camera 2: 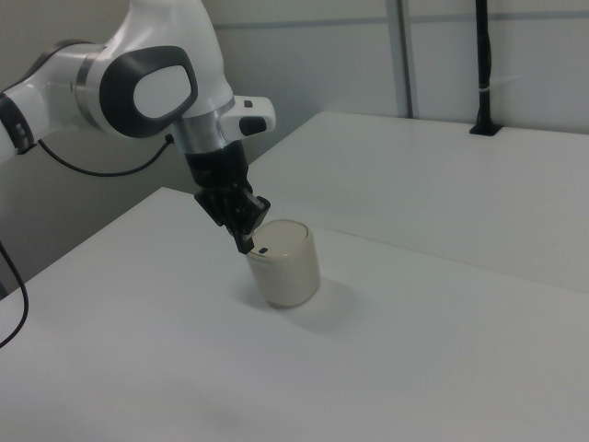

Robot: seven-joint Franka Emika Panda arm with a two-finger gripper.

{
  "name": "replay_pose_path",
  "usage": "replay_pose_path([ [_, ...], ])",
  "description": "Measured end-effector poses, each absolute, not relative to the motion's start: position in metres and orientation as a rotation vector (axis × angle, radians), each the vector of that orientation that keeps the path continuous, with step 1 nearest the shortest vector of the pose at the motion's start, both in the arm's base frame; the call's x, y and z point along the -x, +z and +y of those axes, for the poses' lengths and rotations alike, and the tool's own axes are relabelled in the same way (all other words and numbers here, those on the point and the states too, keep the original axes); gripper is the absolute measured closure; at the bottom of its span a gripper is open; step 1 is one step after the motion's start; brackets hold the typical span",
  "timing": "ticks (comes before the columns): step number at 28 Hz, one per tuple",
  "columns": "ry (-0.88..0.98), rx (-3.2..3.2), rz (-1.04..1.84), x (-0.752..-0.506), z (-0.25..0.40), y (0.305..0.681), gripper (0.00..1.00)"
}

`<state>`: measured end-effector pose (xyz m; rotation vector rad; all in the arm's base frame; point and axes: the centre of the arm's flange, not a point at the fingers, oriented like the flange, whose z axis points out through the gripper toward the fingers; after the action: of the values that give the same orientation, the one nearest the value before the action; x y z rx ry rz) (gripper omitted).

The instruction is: Open the trash can

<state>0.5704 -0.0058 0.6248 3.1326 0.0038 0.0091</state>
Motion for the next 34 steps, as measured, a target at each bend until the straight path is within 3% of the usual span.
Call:
replay_pose_path([
  [7,-0.009,-3.133,0.008,-0.578,-0.004,0.613,0.99],
  [13,0.096,-3.134,0.048,-0.599,0.012,0.600,0.99],
  [23,0.280,-3.136,0.190,-0.652,0.070,0.540,0.99],
  [34,0.431,-3.147,0.288,-0.678,0.114,0.502,0.99],
])
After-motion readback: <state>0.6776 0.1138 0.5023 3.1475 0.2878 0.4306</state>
